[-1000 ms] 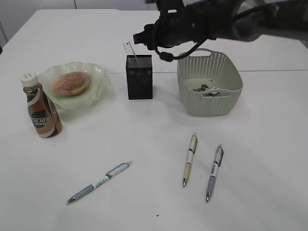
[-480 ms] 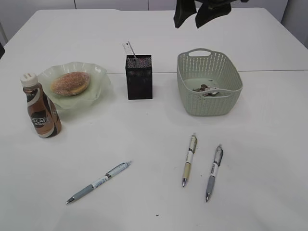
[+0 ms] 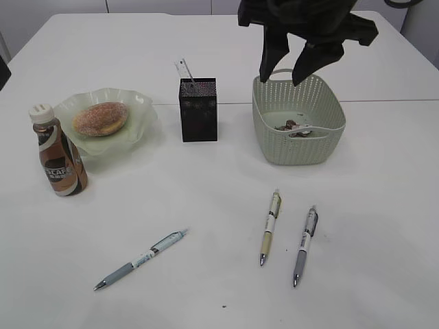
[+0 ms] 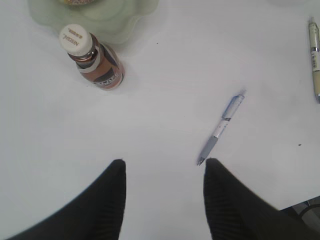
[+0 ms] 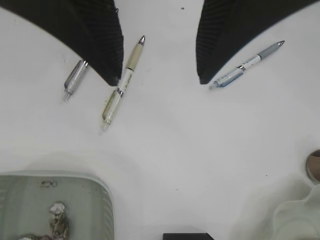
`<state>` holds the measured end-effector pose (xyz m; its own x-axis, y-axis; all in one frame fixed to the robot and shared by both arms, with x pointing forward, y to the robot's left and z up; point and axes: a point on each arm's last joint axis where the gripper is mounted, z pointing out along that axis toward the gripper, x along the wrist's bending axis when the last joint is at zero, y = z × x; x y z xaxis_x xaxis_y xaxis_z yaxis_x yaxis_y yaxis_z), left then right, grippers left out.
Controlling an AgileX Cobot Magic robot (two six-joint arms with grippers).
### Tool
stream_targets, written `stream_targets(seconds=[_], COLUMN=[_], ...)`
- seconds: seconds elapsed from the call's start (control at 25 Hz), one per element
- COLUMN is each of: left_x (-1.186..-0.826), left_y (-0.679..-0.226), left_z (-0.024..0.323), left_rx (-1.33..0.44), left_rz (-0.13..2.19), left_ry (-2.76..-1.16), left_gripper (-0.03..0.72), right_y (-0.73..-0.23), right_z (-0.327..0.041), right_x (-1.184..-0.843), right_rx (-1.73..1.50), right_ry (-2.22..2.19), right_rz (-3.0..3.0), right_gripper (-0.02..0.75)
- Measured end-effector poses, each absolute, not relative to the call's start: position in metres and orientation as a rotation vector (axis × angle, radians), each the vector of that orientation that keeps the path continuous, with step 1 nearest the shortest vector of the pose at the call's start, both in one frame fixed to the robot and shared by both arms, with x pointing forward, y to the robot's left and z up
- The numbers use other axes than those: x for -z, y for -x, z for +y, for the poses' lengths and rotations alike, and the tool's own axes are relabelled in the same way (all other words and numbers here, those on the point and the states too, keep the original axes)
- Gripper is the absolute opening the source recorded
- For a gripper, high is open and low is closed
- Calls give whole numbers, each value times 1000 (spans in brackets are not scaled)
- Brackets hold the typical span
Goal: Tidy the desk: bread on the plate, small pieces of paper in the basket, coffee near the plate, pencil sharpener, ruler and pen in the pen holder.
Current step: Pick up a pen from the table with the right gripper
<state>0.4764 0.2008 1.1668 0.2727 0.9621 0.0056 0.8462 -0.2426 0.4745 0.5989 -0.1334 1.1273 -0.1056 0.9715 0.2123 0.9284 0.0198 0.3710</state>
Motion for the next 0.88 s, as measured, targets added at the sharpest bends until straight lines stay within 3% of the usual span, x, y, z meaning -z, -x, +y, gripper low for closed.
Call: stream_targets(seconds=[0.52,0.88], left_x=[-1167,-1167], left_y=[-476,-476], left_z=[201,200], left_rx=[-415,-408], left_rz=[1638,1638], left_ry=[-2170,-2168], left_gripper=[370,370], right_y=[-588,-602], right_z=[-139,-138], right_x=[-1052,-1005], right_rx=[-290,-95], right_ry=[-2397,-2426], right_rz=[2025,1986], right_gripper=[352,352])
